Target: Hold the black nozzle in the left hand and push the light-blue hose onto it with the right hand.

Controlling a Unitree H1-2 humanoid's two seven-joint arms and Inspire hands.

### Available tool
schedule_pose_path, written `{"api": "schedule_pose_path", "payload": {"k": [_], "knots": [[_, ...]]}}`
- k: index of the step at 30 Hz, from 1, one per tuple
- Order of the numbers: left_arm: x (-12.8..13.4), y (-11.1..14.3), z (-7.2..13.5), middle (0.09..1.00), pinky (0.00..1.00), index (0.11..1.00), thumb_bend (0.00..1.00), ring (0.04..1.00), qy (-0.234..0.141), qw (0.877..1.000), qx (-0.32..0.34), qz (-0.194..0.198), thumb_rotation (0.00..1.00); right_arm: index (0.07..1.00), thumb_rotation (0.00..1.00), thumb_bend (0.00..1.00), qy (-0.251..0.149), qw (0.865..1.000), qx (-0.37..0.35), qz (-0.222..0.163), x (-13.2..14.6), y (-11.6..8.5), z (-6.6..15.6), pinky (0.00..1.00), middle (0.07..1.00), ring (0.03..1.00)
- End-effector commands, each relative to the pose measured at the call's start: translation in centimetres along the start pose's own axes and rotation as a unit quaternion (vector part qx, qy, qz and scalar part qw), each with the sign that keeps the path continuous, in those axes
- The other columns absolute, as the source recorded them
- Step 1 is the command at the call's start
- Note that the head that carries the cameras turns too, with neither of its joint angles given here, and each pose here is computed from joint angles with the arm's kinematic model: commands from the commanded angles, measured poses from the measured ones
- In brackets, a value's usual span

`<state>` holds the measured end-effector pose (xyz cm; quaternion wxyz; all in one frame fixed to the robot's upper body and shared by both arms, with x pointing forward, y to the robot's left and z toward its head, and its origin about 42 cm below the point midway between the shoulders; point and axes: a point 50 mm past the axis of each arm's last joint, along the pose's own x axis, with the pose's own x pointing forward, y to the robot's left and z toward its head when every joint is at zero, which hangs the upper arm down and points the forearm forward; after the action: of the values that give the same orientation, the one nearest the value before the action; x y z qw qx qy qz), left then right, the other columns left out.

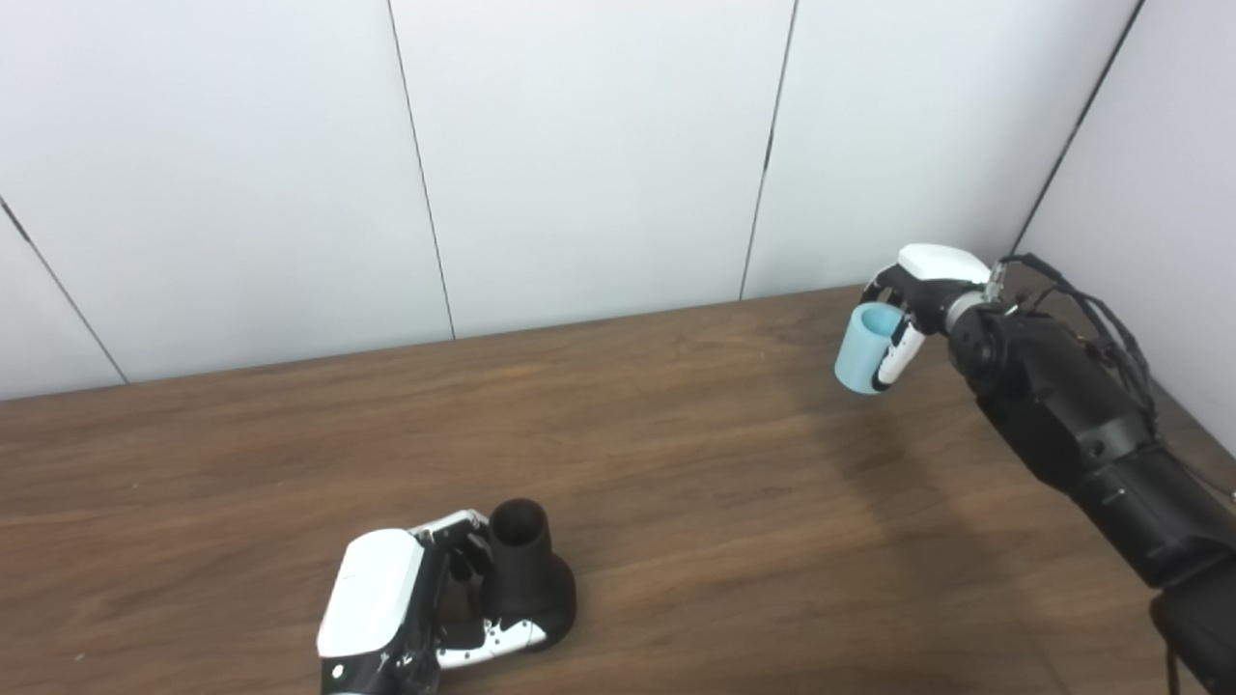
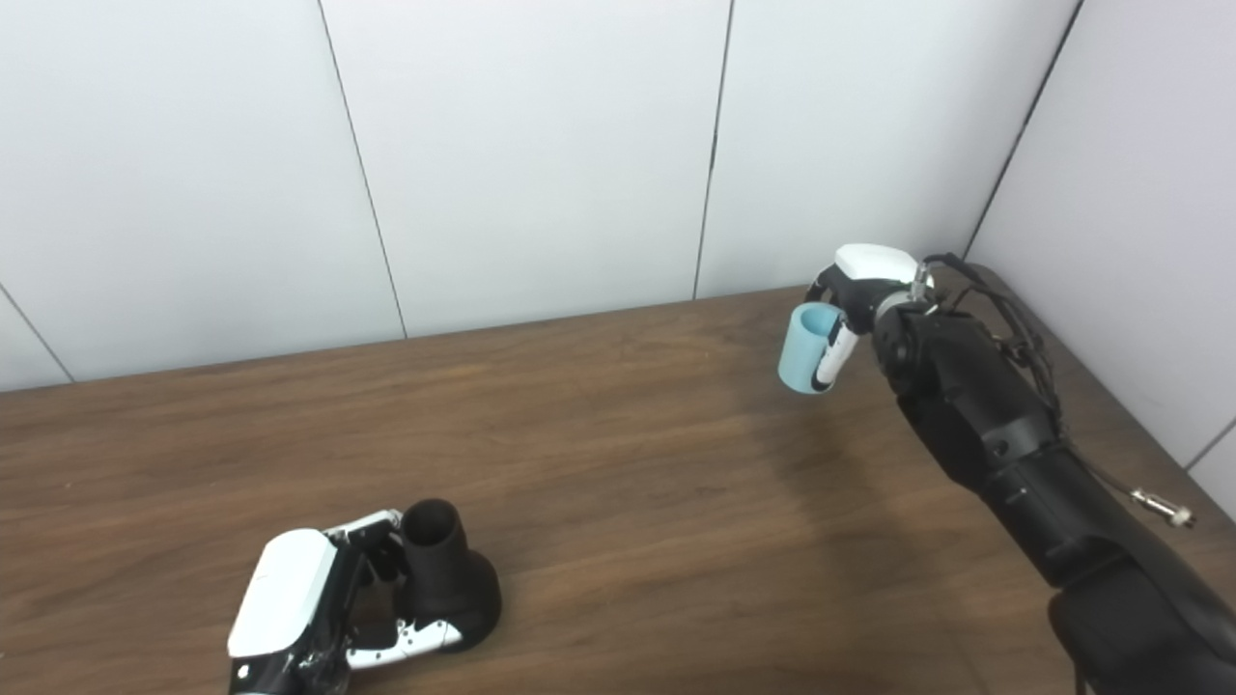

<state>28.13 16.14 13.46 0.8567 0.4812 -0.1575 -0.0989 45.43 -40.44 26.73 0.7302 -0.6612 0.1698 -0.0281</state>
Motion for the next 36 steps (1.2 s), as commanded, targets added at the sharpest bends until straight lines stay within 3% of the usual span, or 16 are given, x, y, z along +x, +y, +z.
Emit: {"api": "schedule_pose_path", "payload": {"k": [1, 9, 11, 15, 18, 19, 21, 23, 24, 25, 28, 34, 35, 36], "knots": [[-0.28, -0.42, -0.98, 0.456, 0.39, 0.521, 0.50, 0.445, 0.015, 0.999, 0.018, -0.024, 0.00, 0.735, 0.09, 0.87, -0.005, 0.999, 0.000, -0.043, -0.32, -3.68, 0.32, 0.63, 0.704, 0.670], [-0.30, -0.28, -0.85, 0.463, 0.40, 0.516, 0.50, 0.453, 0.013, 0.999, 0.021, -0.025, 0.00, 0.725, 0.09, 0.90, -0.008, 0.999, 0.000, -0.040, -0.46, -3.67, 0.40, 0.54, 0.636, 0.597], [-0.25, -0.26, -0.86, 0.463, 0.40, 0.516, 0.50, 0.454, 0.014, 0.999, 0.024, -0.025, 0.00, 0.726, 0.09, 0.90, -0.007, 0.999, 0.001, -0.037, -0.29, -3.61, 0.22, 0.61, 0.678, 0.641], [-0.16, -0.19, -0.85, 0.458, 0.39, 0.520, 0.50, 0.448, 0.014, 0.999, 0.022, -0.023, 0.00, 0.719, 0.09, 0.88, -0.002, 0.999, 0.002, -0.034, -0.24, -3.55, 0.25, 0.56, 0.671, 0.626], [-0.15, -0.17, -0.85, 0.450, 0.39, 0.524, 0.50, 0.439, 0.011, 1.000, 0.020, -0.019, 0.00, 0.680, 0.07, 0.87, -0.006, 0.999, 0.000, -0.034, -0.22, -3.45, 0.21, 0.65, 0.694, 0.669], [-0.13, -0.13, -0.81, 0.449, 0.39, 0.523, 0.50, 0.441, 0.012, 1.000, 0.020, -0.019, 0.00, 0.649, 0.05, 0.85, -0.004, 0.999, -0.005, -0.034, -0.13, -3.44, 0.18, 0.61, 0.659, 0.633], [-0.10, -0.07, -0.74, 0.448, 0.38, 0.524, 0.50, 0.439, 0.013, 1.000, 0.021, -0.020, 0.00, 0.518, 0.12, 0.58, -0.001, 0.999, -0.013, -0.035, 0.03, -3.40, 0.10, 0.63, 0.673, 0.658], [-0.09, 0.00, -0.66, 0.448, 0.39, 0.524, 0.50, 0.441, 0.013, 1.000, 0.020, -0.019, 0.00, 0.494, 0.13, 0.53, -0.001, 0.999, -0.003, -0.042, -0.08, -3.42, 0.14, 0.60, 0.663, 0.645], [-0.09, 0.01, -0.63, 0.449, 0.39, 0.523, 0.50, 0.442, 0.013, 1.000, 0.019, -0.018, 0.00, 0.493, 0.13, 0.53, -0.002, 0.999, 0.006, -0.048, -0.17, -3.45, 0.17, 0.59, 0.657, 0.637], [-0.10, 0.01, -0.62, 0.451, 0.39, 0.522, 0.50, 0.443, 0.015, 1.000, 0.017, -0.018, 0.00, 0.483, 0.06, 0.53, 0.000, 0.998, 0.011, -0.056, -0.10, -3.41, 0.07, 0.55, 0.602, 0.596], [-0.11, -0.02, -0.62, 0.453, 0.39, 0.521, 0.50, 0.441, 0.015, 1.000, 0.018, -0.018, 0.00, 0.475, 0.01, 0.53, 0.001, 0.997, 0.007, -0.072, 0.04, -3.33, -0.06, 0.55, 0.534, 0.553], [-0.24, -0.01, -0.64, 0.461, 0.39, 0.518, 0.50, 0.439, 0.013, 1.000, 0.017, -0.019, 0.00, 0.481, 0.00, 0.53, -0.007, 0.997, 0.011, -0.074, -0.06, -3.38, 0.09, 0.53, 0.503, 0.530], [-0.26, 0.00, -0.66, 0.461, 0.39, 0.518, 0.50, 0.442, 0.015, 1.000, 0.017, -0.019, 0.00, 0.478, 0.00, 0.53, -0.008, 0.997, 0.011, -0.074, -0.09, -3.36, 0.11, 0.61, 0.508, 0.546], [-0.29, 0.02, -0.67, 0.461, 0.39, 0.518, 0.50, 0.444, 0.016, 1.000, 0.016, -0.020, 0.00, 0.474, 0.00, 0.53, -0.012, 0.997, 0.012, -0.075, -0.15, -3.32, 0.12, 0.59, 0.514, 0.547]]}}
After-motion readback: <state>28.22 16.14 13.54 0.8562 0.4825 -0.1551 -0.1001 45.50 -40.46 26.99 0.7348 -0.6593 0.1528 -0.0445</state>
